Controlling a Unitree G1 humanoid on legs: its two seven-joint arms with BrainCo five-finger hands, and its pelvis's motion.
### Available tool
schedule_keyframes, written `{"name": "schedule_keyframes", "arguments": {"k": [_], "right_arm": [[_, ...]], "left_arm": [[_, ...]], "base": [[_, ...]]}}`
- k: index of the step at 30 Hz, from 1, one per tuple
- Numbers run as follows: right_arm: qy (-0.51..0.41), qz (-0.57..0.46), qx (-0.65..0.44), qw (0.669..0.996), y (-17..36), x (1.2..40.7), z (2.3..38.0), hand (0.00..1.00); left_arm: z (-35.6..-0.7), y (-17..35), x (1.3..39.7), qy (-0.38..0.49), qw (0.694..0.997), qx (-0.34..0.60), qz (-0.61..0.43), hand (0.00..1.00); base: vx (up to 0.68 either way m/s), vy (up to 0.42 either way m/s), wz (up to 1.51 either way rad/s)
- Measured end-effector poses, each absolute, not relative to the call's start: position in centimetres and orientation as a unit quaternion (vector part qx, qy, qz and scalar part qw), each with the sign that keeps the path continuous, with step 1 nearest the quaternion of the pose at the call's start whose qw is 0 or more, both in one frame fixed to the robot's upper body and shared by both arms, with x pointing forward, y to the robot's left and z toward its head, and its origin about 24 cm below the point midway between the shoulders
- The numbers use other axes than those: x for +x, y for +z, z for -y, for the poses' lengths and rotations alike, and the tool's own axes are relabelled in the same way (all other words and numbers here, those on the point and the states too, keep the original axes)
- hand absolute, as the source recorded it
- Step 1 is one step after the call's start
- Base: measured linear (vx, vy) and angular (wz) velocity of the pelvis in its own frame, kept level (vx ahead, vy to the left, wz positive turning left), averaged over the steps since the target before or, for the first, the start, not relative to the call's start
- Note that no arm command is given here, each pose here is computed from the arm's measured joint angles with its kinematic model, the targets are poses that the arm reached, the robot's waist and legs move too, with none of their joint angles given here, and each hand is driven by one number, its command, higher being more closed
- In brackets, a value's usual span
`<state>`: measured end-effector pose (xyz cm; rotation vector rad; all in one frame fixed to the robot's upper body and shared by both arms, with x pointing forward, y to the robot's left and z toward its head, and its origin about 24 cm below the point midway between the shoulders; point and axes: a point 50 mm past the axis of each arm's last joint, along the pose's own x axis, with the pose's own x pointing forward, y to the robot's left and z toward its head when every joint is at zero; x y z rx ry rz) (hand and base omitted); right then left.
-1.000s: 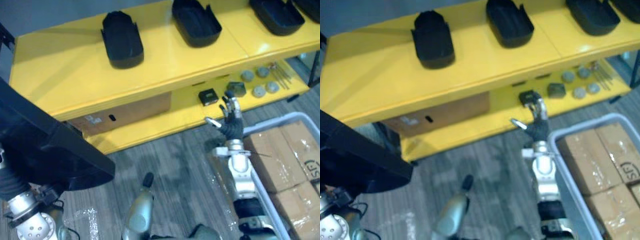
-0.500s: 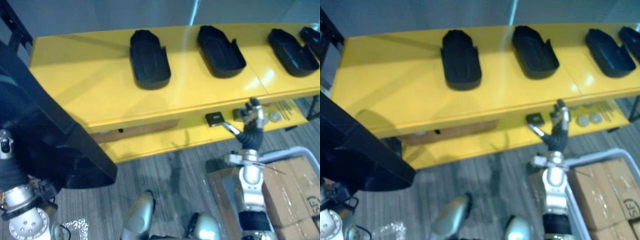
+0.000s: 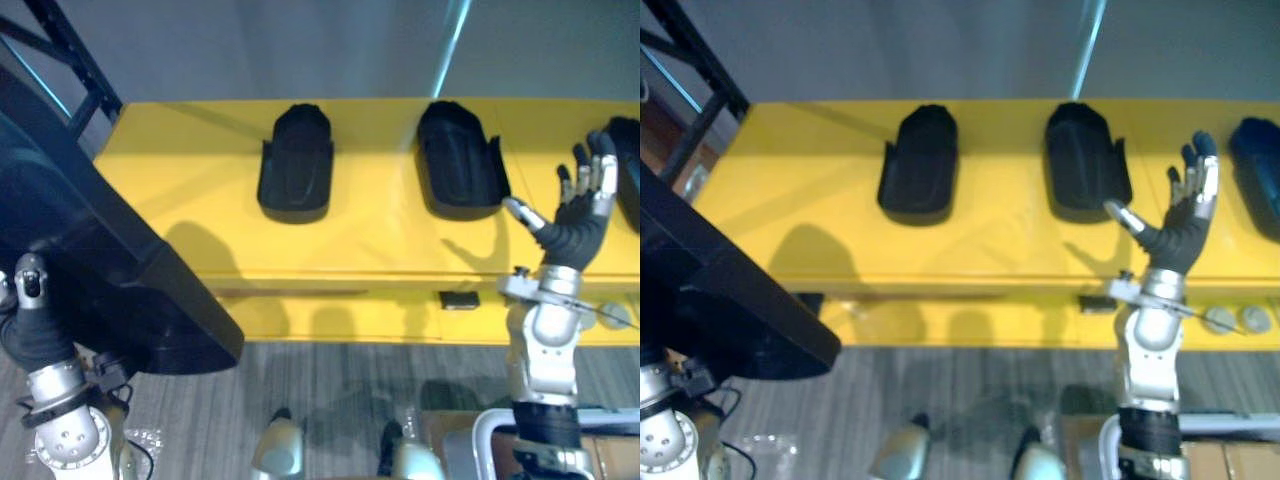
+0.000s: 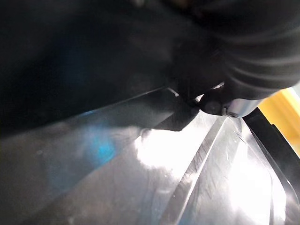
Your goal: Walk over and take plastic housings, then place them on the shelf
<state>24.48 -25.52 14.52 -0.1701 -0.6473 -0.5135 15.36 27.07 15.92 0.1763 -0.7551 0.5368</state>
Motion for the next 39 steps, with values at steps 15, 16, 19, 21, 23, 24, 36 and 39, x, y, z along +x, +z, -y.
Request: {"name": "schedule_keyframes", "arguments": {"k": [15,16,19,21,23,24,36,39], "right_arm": [[-0.615,0.171,-0.145,0.756,8.2,14.1,32.6,0.0],[-0.615,0.154,-0.151,0.759,7.6,13.8,32.8,0.0],[-0.604,0.079,-0.174,0.774,4.9,12.7,33.6,0.0],[-0.585,0.035,-0.183,0.789,3.2,12.4,33.9,0.0],[-0.561,0.006,-0.197,0.804,2.2,12.5,34.2,0.0],[-0.548,-0.015,-0.204,0.811,1.4,12.5,34.3,0.0],[-0.479,-0.15,-0.173,0.847,-4.8,11.3,31.9,0.0],[-0.468,-0.167,-0.169,0.851,-5.5,11.3,31.3,0.0]], "left_arm": [[-34.5,15.1,12.0,0.45,0.808,0.325,0.196,1.0],[-35.3,15.0,12.0,0.454,0.805,0.336,0.18,1.0],[-39.2,15.3,13.1,0.455,0.798,0.378,0.112,1.0],[-41.9,16.2,14.9,0.442,0.8,0.399,0.068,1.0],[-43.5,16.9,16.9,0.428,0.805,0.409,0.033,1.0],[-44.1,17.3,18.4,0.411,0.812,0.415,0.01,1.0],[-43.6,20.9,25.8,0.314,0.861,0.396,-0.063,1.0],[-44.2,20.9,26.1,0.334,0.861,0.372,-0.089,1.0]], "base": [[0.0,0.047,0.06],[-0.05,0.015,-0.12],[-0.03,0.025,-0.17],[-0.02,0.035,-0.22],[-0.01,0.026,-0.19],[0.0,0.022,-0.13],[0.03,-0.002,-0.12],[-0.05,-0.024,-0.14]]}}
